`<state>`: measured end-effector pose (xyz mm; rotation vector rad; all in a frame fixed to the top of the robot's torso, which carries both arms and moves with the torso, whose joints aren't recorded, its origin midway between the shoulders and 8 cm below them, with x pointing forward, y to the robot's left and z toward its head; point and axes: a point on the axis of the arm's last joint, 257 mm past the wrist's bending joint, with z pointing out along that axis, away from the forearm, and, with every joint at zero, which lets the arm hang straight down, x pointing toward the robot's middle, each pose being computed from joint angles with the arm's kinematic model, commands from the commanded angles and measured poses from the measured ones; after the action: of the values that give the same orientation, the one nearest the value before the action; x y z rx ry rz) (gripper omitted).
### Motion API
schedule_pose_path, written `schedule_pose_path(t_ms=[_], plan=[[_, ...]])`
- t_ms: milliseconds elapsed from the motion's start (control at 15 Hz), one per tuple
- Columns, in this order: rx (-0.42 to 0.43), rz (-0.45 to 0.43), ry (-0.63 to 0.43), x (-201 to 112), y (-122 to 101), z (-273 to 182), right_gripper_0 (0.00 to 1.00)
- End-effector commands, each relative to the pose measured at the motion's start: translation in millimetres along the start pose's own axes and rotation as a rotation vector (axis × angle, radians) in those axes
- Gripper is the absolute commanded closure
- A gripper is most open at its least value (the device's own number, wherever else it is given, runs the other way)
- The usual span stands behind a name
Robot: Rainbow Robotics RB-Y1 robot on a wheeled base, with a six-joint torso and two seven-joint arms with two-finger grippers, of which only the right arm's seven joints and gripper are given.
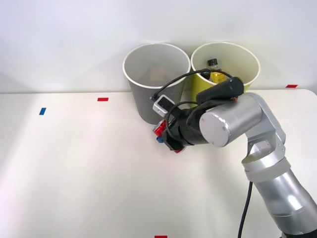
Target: Put cans in the gray bin, plastic bottles in the light green bin
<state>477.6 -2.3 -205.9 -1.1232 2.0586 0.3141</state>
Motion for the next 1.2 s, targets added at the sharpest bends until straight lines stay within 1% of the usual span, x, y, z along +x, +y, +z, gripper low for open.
schedule_pose_path(t_ms=[67,200,400,467,533,667,867,933,1000,1067,1133,1200], plan=[[-0.057,0.060,-0.141,-23,-10,-37,1.00],[-0.089,0.078,-0.214,-30,-11,-61,1.00],[-0.143,0.099,-0.314,-41,-6,-88,1.00],[-0.143,0.087,-0.340,-45,-5,-96,1.00],[-0.133,0.035,-0.387,-53,-5,-104,1.00],[-0.148,0.038,-0.489,-68,-1,-114,1.00],[-0.105,0.079,-0.673,-111,-2,-122,1.00],[-0.080,0.101,-0.747,-131,-4,-128,1.00],[-0.070,0.131,-0.799,-143,-5,-133,1.00],[-0.063,0.167,-0.829,-154,-7,-135,1.00],[-0.032,0.179,-0.850,-167,-11,-136,1.00],[-0.001,0.187,-0.847,-174,-18,-137,1.00]])
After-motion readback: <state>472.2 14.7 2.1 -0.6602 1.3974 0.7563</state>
